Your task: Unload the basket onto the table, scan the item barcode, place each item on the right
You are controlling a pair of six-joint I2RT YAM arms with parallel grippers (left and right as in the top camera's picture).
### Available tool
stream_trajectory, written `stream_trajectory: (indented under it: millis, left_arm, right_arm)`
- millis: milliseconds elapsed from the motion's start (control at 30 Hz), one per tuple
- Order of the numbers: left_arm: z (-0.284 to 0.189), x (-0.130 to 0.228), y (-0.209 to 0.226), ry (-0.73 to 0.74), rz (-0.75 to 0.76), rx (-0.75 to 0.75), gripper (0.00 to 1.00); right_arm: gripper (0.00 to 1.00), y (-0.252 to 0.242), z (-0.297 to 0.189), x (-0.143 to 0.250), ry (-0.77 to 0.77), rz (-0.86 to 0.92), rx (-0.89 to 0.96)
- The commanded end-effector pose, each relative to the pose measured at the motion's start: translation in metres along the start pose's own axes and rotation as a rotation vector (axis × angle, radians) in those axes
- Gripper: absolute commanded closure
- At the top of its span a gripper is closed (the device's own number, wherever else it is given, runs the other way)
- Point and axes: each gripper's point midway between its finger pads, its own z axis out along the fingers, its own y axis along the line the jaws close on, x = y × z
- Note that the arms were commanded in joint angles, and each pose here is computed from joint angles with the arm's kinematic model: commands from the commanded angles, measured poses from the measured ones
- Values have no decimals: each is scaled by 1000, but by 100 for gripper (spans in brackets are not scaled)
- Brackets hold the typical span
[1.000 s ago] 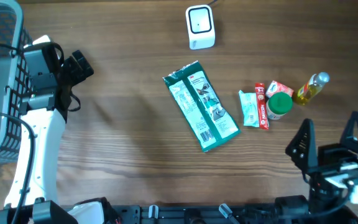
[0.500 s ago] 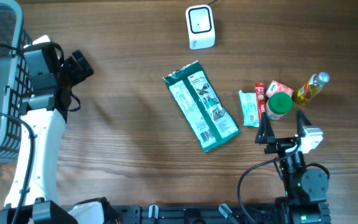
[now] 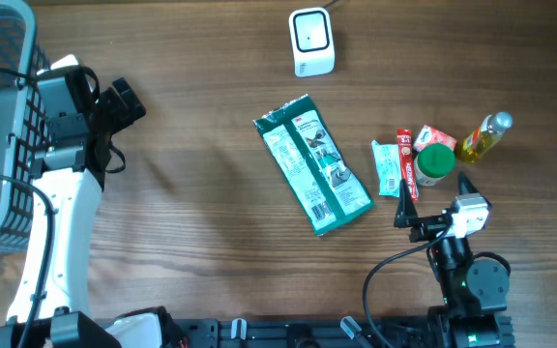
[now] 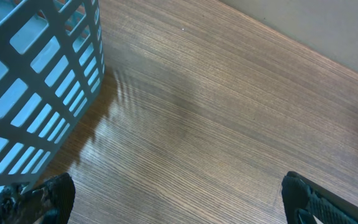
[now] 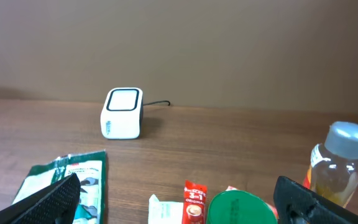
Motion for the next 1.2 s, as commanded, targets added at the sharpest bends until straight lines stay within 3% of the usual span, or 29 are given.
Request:
stream_trajectory:
  millis: [0,567,733,967,1167]
  left_arm:
    - [-4,-8,0,-23,4,0,0]
    - [-10,-10,0,-35,3,3,0]
    - [-64,-24,1,-120,-7,30,0]
    - [-163,-49,3,-349,-31,104,0]
    - [-214,-38,-4,-443,-15,185,0]
  right_arm:
    - [0,3,0,-1,-8,-43,-18]
    - [0,3,0,-1,-6,-43,-18]
    - [0,3,0,-1,-6,-44,-18]
    - [0,3,0,-1,-6,-44,-18]
    - [0,3,0,-1,-6,-44,-18]
